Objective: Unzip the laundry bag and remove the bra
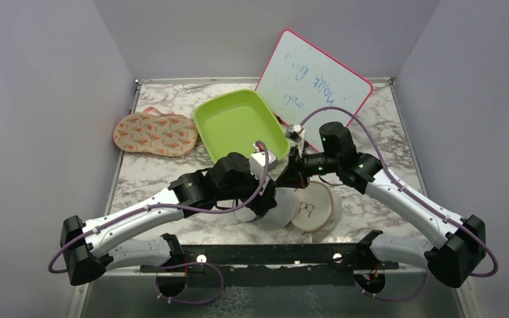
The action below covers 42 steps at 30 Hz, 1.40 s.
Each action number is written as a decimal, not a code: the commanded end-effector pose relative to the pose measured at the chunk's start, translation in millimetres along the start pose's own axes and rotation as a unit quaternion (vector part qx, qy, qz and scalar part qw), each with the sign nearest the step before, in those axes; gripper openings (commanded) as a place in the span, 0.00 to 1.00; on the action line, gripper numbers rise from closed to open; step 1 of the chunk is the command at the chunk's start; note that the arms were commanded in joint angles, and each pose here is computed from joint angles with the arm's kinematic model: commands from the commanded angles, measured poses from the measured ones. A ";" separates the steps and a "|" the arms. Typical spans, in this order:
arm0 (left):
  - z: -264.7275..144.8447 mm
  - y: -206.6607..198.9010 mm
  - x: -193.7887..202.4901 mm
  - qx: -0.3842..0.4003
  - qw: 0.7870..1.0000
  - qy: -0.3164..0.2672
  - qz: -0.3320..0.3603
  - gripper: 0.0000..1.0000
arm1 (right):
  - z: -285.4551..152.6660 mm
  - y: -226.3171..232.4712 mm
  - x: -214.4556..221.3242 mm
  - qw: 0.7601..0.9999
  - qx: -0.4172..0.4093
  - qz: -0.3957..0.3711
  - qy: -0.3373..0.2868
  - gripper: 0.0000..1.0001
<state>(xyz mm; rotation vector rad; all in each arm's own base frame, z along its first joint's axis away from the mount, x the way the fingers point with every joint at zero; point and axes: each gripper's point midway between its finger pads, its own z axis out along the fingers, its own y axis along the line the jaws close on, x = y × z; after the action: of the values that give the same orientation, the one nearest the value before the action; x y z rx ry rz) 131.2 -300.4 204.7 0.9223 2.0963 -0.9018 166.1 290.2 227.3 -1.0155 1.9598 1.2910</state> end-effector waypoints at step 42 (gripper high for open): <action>-23.5 3.2 17.6 0.020 0.991 -0.031 0.127 0.36 | 8.9 -40.7 -6.7 0.996 0.067 -0.042 -0.045 0.01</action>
<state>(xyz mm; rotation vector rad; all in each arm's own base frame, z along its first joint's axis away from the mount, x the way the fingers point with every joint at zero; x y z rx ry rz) 111.8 -267.3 189.5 1.2176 1.8439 -0.8129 210.7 282.6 186.6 -0.8823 2.0219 1.0498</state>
